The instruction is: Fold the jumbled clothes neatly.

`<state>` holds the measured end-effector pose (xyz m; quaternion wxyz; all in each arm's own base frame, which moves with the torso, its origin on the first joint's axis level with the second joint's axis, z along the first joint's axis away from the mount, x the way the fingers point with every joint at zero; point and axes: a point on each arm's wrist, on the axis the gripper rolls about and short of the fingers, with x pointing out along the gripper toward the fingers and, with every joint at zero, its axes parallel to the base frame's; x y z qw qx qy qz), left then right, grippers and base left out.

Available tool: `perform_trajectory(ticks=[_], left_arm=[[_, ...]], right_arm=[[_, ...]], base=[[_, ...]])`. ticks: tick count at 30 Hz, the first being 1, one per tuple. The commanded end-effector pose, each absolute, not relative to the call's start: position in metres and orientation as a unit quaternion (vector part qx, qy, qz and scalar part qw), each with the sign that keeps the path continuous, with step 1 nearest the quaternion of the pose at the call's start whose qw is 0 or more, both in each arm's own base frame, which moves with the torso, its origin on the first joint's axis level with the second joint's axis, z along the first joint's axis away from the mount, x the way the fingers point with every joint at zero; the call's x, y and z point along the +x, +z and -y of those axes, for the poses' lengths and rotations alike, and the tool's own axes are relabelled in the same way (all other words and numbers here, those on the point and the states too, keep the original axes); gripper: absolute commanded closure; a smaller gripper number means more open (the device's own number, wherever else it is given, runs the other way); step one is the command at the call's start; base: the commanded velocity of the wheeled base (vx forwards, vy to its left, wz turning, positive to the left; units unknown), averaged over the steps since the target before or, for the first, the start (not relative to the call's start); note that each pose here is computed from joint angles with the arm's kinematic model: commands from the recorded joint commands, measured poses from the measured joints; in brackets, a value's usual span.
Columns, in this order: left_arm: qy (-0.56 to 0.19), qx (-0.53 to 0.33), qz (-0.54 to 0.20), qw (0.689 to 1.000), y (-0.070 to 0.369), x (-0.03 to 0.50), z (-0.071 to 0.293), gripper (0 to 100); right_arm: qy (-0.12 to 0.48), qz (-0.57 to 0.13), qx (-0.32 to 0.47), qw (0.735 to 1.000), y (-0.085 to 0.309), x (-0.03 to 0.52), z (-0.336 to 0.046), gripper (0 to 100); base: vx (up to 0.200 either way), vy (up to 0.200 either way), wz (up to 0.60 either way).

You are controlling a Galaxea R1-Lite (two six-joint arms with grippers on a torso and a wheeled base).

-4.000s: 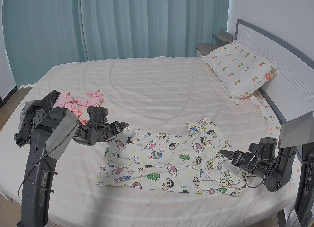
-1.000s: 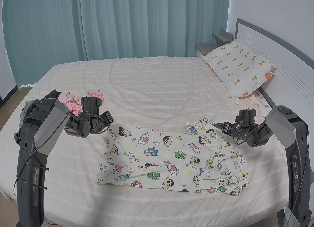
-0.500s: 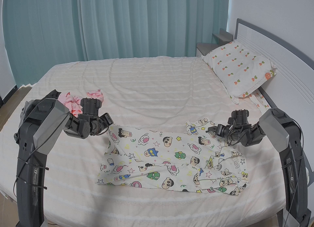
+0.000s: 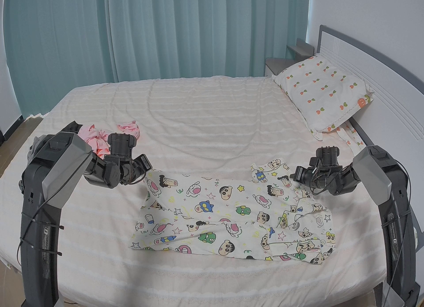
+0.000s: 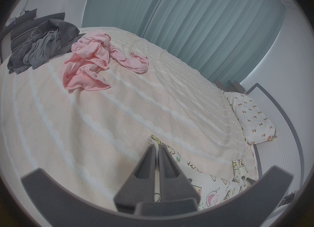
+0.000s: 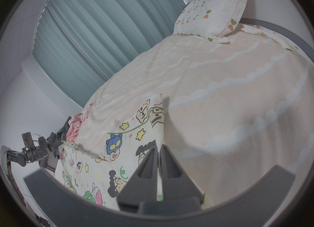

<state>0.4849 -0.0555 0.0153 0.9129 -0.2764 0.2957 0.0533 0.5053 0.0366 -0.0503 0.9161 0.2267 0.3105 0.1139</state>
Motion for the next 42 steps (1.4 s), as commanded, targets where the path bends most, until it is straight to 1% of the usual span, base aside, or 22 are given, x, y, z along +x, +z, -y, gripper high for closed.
perform_trajectory(ticks=[1,6,9,13,17,25,26,36,39,42], left_arm=[[0.050,-0.277,-0.287,0.916,0.028,0.482,0.055,100],[0.050,-0.264,-0.298,0.916,0.029,0.474,0.054,100],[0.046,-0.239,-0.311,0.919,0.024,0.469,0.054,100],[0.043,-0.236,-0.313,0.919,0.027,0.465,0.057,100],[0.041,-0.235,-0.312,0.920,0.028,0.465,0.058,100],[0.039,-0.234,-0.313,0.920,0.028,0.464,0.061,100],[0.039,-0.234,-0.313,0.920,0.027,0.465,0.061,100],[0.040,-0.235,-0.314,0.919,0.026,0.464,0.061,100],[0.040,-0.235,-0.314,0.919,0.026,0.464,0.061,100],[0.040,-0.234,-0.313,0.920,0.026,0.464,0.061,100]], right_arm=[[0.110,-0.299,0.234,0.919,-0.039,0.506,-0.029,100],[0.122,-0.307,0.235,0.914,-0.024,0.493,-0.023,100],[0.127,-0.302,0.239,0.914,-0.013,0.490,-0.019,100],[0.135,-0.296,0.241,0.915,-0.002,0.486,-0.017,100],[0.145,-0.299,0.244,0.911,0.001,0.483,-0.016,100],[0.147,-0.314,0.245,0.905,-0.013,0.485,-0.020,100],[0.147,-0.319,0.244,0.904,-0.020,0.487,-0.020,0],[0.145,-0.315,0.231,0.909,-0.028,0.495,-0.016,0],[0.148,-0.325,0.226,0.906,-0.033,0.495,-0.020,0],[0.166,-0.350,0.204,0.899,-0.049,0.499,-0.040,0]], base=[[0.000,0.000,0.00],[0.000,0.000,0.00],[0.000,0.000,0.00],[0.000,0.000,0.00],[0.000,0.000,0.00],[0.000,0.000,0.00],[0.000,0.000,0.00],[0.000,0.000,0.00],[0.000,0.000,0.00],[0.000,0.000,0.00]])
